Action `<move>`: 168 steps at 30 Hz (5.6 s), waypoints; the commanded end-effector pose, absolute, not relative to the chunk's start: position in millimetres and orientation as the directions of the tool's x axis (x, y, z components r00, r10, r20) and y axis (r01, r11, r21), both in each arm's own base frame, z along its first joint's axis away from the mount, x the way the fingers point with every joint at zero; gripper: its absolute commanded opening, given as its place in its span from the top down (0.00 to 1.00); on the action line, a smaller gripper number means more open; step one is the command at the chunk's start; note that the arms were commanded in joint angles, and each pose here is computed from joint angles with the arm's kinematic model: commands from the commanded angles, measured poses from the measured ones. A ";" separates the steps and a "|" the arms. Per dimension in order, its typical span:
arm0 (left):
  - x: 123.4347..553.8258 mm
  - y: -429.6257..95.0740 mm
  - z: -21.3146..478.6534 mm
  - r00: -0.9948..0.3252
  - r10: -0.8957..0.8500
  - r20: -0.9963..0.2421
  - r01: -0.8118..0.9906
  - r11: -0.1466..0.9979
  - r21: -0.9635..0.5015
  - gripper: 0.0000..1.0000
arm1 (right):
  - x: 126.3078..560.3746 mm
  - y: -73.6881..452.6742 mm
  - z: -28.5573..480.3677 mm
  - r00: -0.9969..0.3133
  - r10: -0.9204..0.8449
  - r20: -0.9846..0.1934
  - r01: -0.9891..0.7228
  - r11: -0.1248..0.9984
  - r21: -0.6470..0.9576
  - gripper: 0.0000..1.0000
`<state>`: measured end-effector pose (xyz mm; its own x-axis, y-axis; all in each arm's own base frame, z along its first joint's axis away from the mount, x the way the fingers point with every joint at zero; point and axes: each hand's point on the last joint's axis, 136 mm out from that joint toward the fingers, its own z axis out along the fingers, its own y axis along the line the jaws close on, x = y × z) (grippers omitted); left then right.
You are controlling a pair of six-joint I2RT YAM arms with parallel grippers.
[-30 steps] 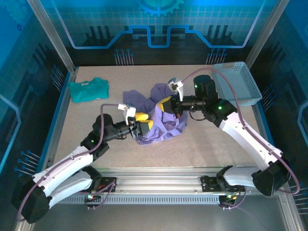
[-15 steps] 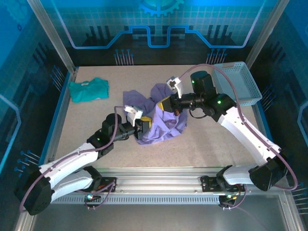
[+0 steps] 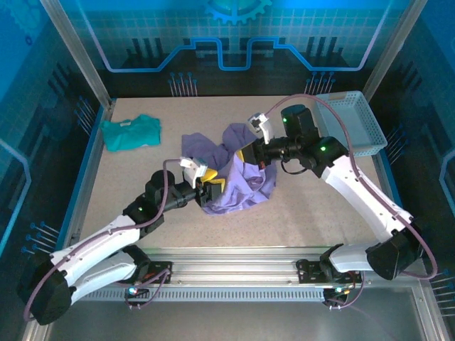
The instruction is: Fold the inside-out t-shirt
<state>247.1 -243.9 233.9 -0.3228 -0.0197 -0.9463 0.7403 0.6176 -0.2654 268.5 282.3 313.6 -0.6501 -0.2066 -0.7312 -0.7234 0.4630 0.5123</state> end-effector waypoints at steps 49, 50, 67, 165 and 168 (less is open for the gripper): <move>267.2 -253.7 237.3 -0.573 -0.117 -0.811 0.557 0.670 -0.490 0.49 | 305.9 323.0 295.7 -0.819 -0.051 -0.572 -0.545 0.381 0.747 1.00; 271.8 -257.0 237.5 -0.566 -0.111 -0.817 0.562 0.673 -0.481 0.49 | 305.5 323.2 295.9 -0.819 -0.053 -0.571 -0.546 0.379 0.747 1.00; 255.9 -261.6 267.8 -0.496 -0.173 -0.851 0.773 0.358 -0.523 1.00 | 311.4 291.2 267.1 -0.749 -0.204 -0.630 -0.618 0.559 0.554 0.86; 281.0 -234.7 231.5 -0.387 -0.019 -0.922 0.598 0.756 -0.267 0.88 | 270.3 353.2 244.2 -0.807 -0.352 -0.474 -0.585 0.372 0.720 1.00; 279.3 -233.1 229.0 -0.387 -0.020 -0.922 0.598 0.755 -0.268 1.00 | 273.3 349.3 245.6 -0.818 -0.332 -0.471 -0.573 0.387 0.723 1.00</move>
<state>276.7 -229.5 209.3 -0.4440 0.0028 -0.8960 0.5748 0.7680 -0.2825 273.2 355.3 236.2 -0.8001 -0.3567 -0.4823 -0.5969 0.3923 0.6999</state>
